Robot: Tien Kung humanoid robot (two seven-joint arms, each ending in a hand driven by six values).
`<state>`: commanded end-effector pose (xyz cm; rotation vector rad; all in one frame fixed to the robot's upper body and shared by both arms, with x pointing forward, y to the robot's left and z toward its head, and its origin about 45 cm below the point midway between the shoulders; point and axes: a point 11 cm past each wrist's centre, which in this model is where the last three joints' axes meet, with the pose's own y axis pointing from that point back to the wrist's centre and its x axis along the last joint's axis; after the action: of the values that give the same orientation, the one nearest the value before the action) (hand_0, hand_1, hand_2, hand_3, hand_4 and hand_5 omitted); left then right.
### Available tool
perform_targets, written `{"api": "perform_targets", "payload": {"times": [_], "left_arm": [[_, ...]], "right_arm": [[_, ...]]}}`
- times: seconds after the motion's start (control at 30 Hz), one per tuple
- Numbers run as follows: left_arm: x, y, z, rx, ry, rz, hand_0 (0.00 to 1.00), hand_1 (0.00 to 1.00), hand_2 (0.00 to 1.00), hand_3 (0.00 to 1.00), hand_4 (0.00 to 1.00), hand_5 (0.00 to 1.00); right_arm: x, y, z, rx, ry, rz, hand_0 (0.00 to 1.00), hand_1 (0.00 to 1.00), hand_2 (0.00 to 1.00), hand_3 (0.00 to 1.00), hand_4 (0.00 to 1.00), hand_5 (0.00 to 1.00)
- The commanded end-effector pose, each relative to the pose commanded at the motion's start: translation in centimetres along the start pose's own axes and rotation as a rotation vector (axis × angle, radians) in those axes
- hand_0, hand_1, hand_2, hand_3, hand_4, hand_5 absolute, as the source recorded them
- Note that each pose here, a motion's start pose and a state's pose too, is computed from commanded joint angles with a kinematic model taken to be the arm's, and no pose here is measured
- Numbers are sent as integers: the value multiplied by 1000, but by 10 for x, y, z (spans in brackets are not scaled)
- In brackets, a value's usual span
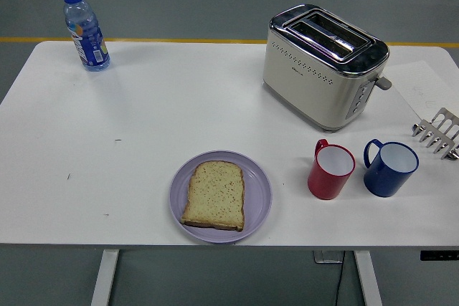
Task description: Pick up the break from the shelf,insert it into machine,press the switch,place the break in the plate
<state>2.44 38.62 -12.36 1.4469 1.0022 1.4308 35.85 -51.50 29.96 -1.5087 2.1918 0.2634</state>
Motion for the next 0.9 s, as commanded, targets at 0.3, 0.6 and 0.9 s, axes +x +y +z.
{"api": "perform_targets", "payload": {"times": [0.3, 0.6, 0.9], "left_arm": [[0, 0, 1, -3, -4, 0, 699, 764, 792, 706, 422, 943], [1, 0, 5, -11, -7, 0, 699, 763, 793, 709, 422, 945], [2, 0, 7, -17, -9, 3, 697, 763, 791, 707, 422, 946]], "right_arm": [[43, 37, 19, -24, -93, 103, 721, 695, 717, 653, 481, 170], [62, 65, 37, -57, -169, 155, 722, 692, 716, 650, 480, 169], [68, 87, 54, -85, -213, 162, 709, 681, 701, 636, 477, 169]]}}
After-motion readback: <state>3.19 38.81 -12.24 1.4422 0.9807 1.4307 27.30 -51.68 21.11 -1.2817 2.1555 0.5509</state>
